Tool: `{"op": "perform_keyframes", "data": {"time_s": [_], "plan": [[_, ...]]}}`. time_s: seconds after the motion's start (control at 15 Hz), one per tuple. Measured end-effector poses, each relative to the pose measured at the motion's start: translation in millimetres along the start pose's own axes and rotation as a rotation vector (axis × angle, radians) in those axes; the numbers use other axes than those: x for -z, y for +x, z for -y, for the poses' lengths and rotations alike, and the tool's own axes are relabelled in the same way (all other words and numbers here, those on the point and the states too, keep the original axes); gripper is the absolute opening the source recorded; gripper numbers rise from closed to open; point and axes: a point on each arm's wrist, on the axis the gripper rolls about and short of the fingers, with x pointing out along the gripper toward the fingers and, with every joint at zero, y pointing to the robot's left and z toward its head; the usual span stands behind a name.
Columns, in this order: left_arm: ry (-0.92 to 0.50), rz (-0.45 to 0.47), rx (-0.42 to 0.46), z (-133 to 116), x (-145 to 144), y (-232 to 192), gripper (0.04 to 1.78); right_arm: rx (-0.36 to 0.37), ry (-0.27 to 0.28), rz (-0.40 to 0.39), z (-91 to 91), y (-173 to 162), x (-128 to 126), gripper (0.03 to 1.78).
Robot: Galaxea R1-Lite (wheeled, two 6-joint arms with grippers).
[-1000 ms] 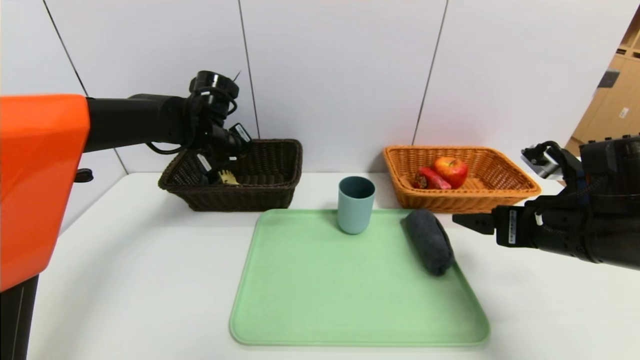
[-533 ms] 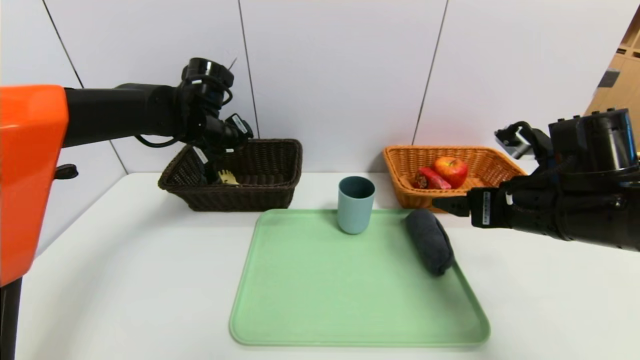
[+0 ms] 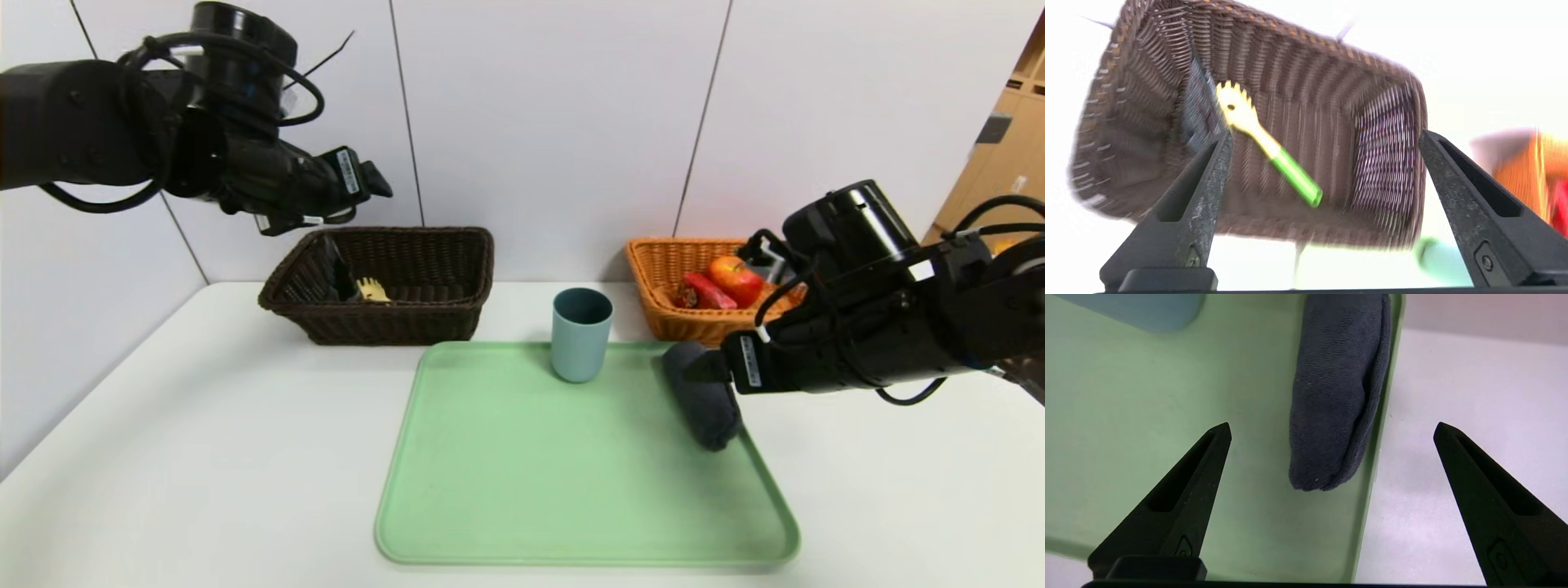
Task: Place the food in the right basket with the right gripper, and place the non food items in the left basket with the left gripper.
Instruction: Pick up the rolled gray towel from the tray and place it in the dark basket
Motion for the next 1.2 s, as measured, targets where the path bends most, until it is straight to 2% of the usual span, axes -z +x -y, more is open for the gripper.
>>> {"op": "perform_keyframes", "data": {"time_s": [0.2,0.4,0.67,0.93,1.0,1.2], "plan": [[0.077,-0.047,0.041,-10,13,-33,1.64,0.067,-0.007,-0.01,-4.0,17,-6,1.71],[0.098,-0.076,0.045,-22,29,-55,1.66,0.076,-0.009,-0.025,-7.2,31,-13,1.71],[0.097,-0.063,0.052,-28,37,-69,1.67,0.078,-0.017,-0.063,-13.8,49,-13,1.71],[0.095,-0.056,0.053,-29,37,-73,1.68,0.083,0.025,-0.101,-21.6,57,-17,1.68],[0.094,-0.055,0.053,-29,37,-73,1.68,0.089,0.037,-0.123,-22.8,58,-17,1.48],[0.094,-0.056,0.054,-29,37,-74,1.69,0.094,0.038,-0.139,-24.2,63,-18,1.04]]}}
